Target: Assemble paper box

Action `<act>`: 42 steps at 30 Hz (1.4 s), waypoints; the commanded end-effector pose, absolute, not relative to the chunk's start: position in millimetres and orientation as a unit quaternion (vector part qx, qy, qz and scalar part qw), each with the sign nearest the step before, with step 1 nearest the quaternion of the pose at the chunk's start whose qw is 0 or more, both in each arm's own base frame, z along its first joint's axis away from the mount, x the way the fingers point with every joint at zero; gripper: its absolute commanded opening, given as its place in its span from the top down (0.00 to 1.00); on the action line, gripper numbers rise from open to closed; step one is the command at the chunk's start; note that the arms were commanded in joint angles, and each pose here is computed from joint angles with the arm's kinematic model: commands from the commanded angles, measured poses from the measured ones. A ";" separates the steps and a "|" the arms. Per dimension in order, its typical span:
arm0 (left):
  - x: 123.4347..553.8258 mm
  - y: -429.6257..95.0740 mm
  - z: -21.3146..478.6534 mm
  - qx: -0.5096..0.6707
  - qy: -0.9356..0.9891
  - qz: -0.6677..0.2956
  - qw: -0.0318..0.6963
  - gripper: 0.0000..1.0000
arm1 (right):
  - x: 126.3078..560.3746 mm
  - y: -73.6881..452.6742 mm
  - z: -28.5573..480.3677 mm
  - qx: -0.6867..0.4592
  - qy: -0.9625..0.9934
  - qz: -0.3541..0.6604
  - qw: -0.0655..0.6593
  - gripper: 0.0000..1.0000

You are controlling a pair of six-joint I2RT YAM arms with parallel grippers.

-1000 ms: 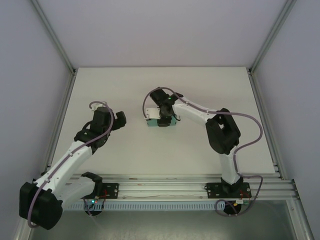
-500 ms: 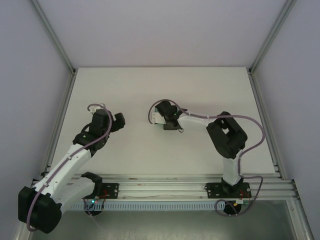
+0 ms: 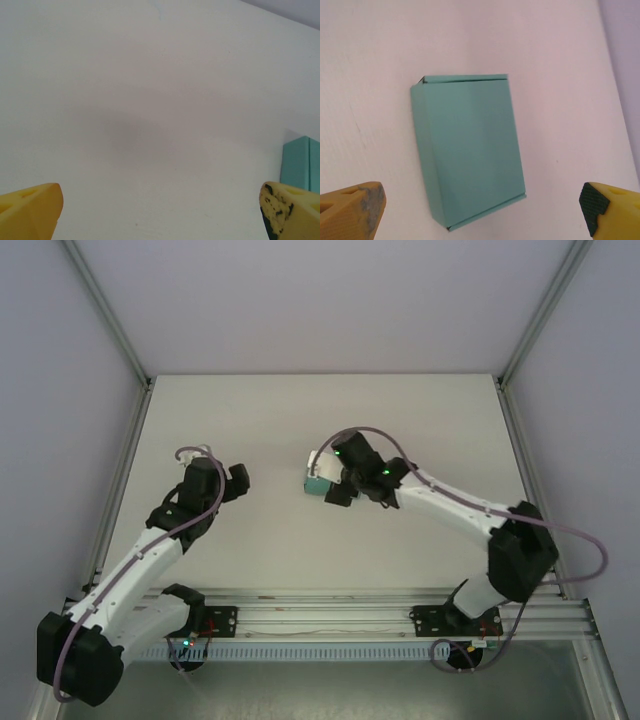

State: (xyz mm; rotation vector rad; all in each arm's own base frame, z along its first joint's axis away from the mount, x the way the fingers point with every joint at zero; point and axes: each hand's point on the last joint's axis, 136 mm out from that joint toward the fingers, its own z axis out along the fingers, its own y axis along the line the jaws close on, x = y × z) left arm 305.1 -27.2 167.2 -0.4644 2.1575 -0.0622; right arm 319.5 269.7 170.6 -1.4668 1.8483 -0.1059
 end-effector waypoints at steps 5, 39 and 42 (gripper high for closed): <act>350.1 32.9 170.6 -0.199 0.837 0.073 0.505 0.00 | 358.9 156.7 205.0 -0.195 0.849 0.039 0.489 0.00; 377.9 58.9 107.7 -0.145 0.779 0.096 0.603 0.00 | 389.9 -42.1 97.4 0.167 0.805 -0.013 0.569 0.00; 378.0 58.7 107.4 -0.145 0.779 0.097 0.602 0.00 | 390.3 -42.1 97.3 0.167 0.806 -0.013 0.568 0.00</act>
